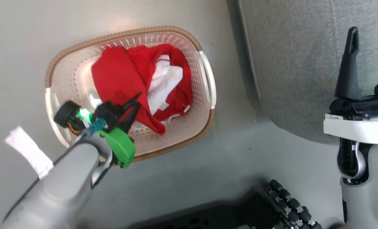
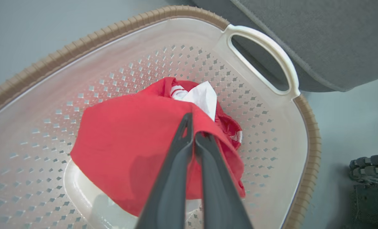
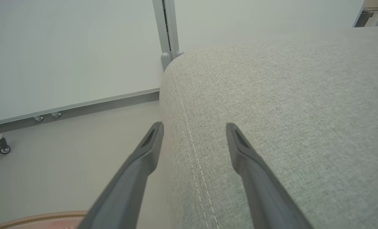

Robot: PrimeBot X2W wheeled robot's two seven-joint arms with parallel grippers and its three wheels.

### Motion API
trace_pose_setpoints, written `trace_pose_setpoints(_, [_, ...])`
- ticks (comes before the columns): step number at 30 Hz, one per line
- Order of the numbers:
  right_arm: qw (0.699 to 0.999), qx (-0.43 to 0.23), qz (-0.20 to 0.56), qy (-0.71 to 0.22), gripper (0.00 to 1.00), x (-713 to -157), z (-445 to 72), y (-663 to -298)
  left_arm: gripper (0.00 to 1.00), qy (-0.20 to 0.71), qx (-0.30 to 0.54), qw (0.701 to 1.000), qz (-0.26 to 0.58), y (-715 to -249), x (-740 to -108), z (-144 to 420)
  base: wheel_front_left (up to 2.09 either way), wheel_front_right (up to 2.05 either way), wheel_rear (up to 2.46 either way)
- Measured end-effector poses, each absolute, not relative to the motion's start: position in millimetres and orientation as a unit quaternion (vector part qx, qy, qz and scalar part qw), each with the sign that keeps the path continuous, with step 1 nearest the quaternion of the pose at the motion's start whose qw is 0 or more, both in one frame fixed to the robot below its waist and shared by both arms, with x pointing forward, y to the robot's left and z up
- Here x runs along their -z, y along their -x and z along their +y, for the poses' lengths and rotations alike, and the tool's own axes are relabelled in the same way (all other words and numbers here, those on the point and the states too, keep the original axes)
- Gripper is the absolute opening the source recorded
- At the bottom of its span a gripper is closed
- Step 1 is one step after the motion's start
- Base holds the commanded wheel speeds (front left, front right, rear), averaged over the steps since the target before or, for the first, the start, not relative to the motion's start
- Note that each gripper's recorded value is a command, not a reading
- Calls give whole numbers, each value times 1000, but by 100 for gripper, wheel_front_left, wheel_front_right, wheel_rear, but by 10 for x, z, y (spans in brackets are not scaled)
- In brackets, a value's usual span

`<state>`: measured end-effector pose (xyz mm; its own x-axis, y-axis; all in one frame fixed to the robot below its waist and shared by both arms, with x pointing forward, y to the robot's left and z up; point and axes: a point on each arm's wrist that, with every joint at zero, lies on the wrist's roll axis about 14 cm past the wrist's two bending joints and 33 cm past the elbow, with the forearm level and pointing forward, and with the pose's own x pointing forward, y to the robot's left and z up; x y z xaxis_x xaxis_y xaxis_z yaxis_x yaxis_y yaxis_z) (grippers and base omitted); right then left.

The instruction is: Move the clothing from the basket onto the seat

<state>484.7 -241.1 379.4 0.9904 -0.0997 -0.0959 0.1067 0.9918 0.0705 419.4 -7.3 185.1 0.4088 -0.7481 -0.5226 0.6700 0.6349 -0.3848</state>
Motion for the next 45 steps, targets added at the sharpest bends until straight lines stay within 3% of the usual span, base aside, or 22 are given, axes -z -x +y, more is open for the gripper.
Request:
trace_pose_setpoints(15, [998, 16, 20, -62, 100, -4356, -2096, -4461, 0, 134, 358, 909, 163, -4318, -3555, -14, 0, 0, 0])
trace_pose_setpoints(24, [997, -4, 1, -78, 100, -4665, -1929, -4105, 0, 157, 311, 935, 63, -4300, -4437, 149, 0, 0, 0])
trace_pose_setpoints(34, [995, -31, -42, -79, 100, -5047, -1750, -3746, 0, 126, 287, 945, -93, -4229, -5538, 290, 0, 0, 0])
trace_pose_setpoints(45, [993, -57, -69, -74, 100, -5245, -1575, -3440, 0, 100, 317, 919, -214, -4026, -6440, 105, 0, 0, 0])
